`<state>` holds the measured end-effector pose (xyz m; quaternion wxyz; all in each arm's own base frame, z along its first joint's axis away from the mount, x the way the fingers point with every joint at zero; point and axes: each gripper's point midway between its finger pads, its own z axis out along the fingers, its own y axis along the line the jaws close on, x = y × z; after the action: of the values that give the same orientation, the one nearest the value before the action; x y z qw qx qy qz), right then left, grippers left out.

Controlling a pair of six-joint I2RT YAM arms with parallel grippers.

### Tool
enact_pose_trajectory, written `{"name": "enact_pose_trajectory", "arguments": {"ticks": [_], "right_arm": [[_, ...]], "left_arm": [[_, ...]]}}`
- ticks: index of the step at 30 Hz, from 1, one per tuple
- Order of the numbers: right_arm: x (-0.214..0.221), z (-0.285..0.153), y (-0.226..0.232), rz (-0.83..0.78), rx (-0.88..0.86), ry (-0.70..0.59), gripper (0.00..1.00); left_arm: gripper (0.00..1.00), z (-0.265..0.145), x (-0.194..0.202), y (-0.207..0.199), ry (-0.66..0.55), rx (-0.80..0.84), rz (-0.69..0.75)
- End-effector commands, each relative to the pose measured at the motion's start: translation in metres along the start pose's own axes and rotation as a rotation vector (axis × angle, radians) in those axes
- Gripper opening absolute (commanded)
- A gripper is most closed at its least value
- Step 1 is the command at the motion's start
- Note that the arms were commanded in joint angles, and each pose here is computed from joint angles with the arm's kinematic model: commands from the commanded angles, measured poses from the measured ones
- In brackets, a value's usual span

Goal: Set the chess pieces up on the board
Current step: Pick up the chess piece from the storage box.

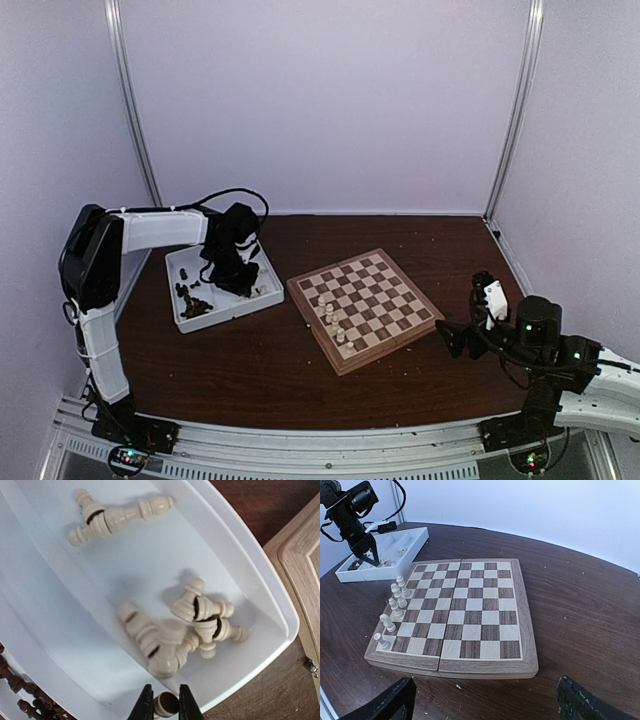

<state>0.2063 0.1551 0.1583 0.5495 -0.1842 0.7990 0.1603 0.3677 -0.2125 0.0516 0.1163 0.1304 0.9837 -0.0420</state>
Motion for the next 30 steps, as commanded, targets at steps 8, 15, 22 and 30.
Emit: {"name": "enact_pose_trajectory", "arguments": {"ticks": [8,15,22,30], "right_arm": [[0.003,0.000,-0.002,-0.002,0.009,-0.001,1.00],[0.002,0.000,-0.002,-0.003,0.009,-0.003,1.00],[0.003,0.000,-0.002,-0.003,0.007,-0.001,1.00],[0.002,0.000,-0.002,-0.003,0.006,-0.002,1.00]], "left_arm": [[0.04,-0.007,0.006,-0.012,0.012,0.034,-0.001],[0.04,-0.022,0.018,0.007,0.002,-0.066,0.001],[0.05,-0.033,0.028,0.021,0.005,-0.128,-0.016],[0.04,-0.056,0.021,-0.001,-0.071,0.013,-0.027]]}}
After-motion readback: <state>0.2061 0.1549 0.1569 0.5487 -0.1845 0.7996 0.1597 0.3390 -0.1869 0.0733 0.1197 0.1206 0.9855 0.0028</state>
